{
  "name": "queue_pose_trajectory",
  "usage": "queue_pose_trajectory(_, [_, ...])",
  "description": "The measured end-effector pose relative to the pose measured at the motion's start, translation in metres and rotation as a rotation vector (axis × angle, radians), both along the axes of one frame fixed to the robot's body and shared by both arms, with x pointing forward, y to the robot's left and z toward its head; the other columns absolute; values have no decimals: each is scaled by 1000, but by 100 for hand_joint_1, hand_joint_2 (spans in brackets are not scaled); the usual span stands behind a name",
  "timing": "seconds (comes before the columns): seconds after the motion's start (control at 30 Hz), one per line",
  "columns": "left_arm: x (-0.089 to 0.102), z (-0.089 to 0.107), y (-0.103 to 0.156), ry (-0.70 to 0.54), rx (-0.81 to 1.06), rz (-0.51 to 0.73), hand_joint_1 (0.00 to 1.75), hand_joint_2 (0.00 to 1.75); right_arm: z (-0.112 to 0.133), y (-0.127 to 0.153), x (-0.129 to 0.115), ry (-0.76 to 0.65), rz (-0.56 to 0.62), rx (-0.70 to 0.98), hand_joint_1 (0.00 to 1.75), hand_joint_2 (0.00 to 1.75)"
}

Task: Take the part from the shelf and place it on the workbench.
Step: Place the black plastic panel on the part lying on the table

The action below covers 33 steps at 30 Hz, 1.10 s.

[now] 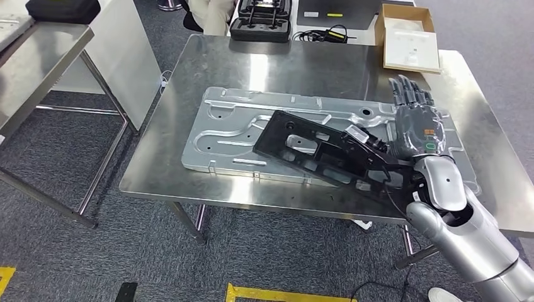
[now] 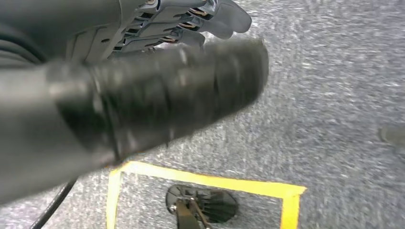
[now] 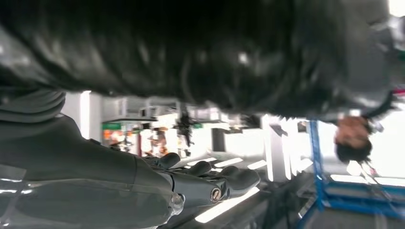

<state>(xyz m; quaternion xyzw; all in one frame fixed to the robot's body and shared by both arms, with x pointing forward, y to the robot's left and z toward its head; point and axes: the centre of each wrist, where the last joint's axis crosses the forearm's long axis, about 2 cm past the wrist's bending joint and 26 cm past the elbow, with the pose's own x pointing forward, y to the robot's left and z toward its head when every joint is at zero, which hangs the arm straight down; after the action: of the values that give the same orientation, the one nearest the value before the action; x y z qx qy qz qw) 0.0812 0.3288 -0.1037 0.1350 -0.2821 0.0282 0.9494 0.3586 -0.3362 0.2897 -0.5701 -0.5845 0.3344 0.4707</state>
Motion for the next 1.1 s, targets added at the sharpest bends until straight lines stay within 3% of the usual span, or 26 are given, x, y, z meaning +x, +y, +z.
queue_pose_trajectory(1.1, [-1,0,-2,44,14,22,0,0,8,25,-5,-97,92,77,0,0])
